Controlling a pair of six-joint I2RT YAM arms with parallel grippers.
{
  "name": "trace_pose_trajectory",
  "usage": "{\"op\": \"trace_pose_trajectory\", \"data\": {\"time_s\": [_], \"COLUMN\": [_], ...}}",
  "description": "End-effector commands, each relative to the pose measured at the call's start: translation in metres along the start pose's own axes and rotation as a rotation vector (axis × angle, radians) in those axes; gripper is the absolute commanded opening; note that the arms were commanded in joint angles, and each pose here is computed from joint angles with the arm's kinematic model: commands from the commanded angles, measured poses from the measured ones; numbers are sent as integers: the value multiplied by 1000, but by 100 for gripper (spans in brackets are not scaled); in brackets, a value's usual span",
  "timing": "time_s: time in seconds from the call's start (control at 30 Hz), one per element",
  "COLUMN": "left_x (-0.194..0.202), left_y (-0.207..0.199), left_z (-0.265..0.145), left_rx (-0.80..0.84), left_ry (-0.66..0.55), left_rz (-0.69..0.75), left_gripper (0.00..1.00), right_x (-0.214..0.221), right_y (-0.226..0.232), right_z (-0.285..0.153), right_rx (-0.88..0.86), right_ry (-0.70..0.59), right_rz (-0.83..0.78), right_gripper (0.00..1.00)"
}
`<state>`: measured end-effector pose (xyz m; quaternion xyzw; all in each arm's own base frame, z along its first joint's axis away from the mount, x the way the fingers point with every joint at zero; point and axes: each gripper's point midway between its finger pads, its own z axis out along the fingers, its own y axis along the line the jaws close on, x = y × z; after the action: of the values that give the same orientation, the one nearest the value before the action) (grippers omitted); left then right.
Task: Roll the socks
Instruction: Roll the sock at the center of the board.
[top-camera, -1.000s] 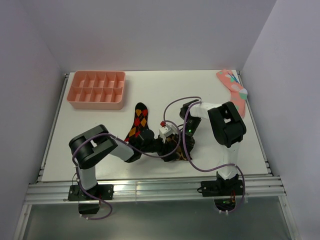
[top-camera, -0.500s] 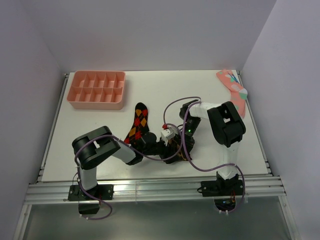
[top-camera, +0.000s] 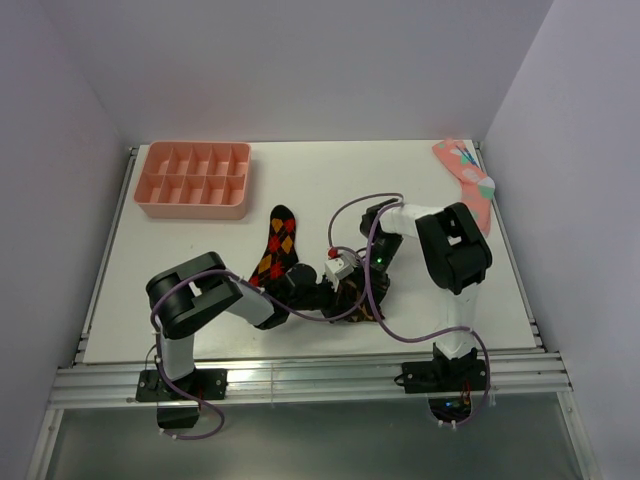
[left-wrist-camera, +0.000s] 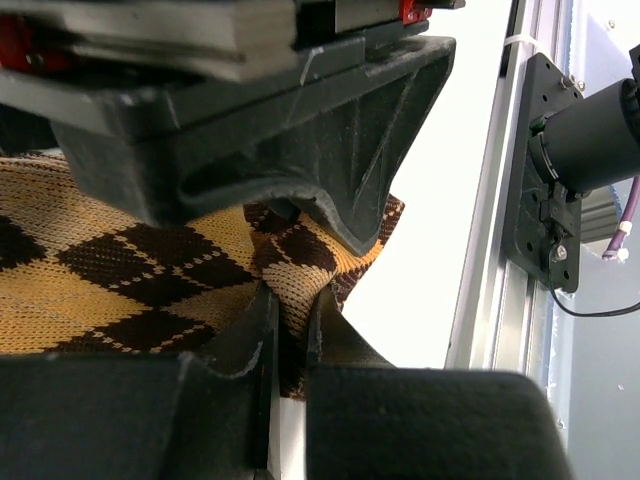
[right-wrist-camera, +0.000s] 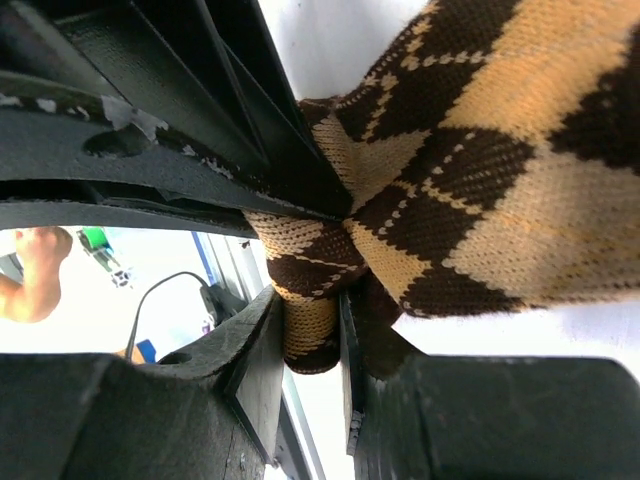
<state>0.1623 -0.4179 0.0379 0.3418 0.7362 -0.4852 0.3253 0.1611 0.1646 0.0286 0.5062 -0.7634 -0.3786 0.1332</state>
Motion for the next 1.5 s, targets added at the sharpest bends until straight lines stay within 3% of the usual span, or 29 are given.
{"op": "trace_pose_trajectory", "data": {"time_s": [0.0,0.2,0.33,0.83,1.47], "left_x": [12,19,19,24,21], "left_y": [-1,3,2,2,0], "left_z": [1,-2,-3,-5,-2], "left_rx": [-11,-30,-32,-35,-23], "left_ry": [53,83,91,114,114], "left_rz": [11,5,4,-4,-1], "left_gripper": [0,0,0,0,0], "right_x": [-27,-44,-51,-56,-72], "right_y": [-10,-25,-48,-72,-89], "right_z": [-14,-72,-96,-92,-59], "right_rx": [60,70,164,187,241], "right_ry": [-128,-306,-382,-362,-299], "right_rz": [-59,48,117,253,294], "right_gripper": [28,34,39,48,58]}}
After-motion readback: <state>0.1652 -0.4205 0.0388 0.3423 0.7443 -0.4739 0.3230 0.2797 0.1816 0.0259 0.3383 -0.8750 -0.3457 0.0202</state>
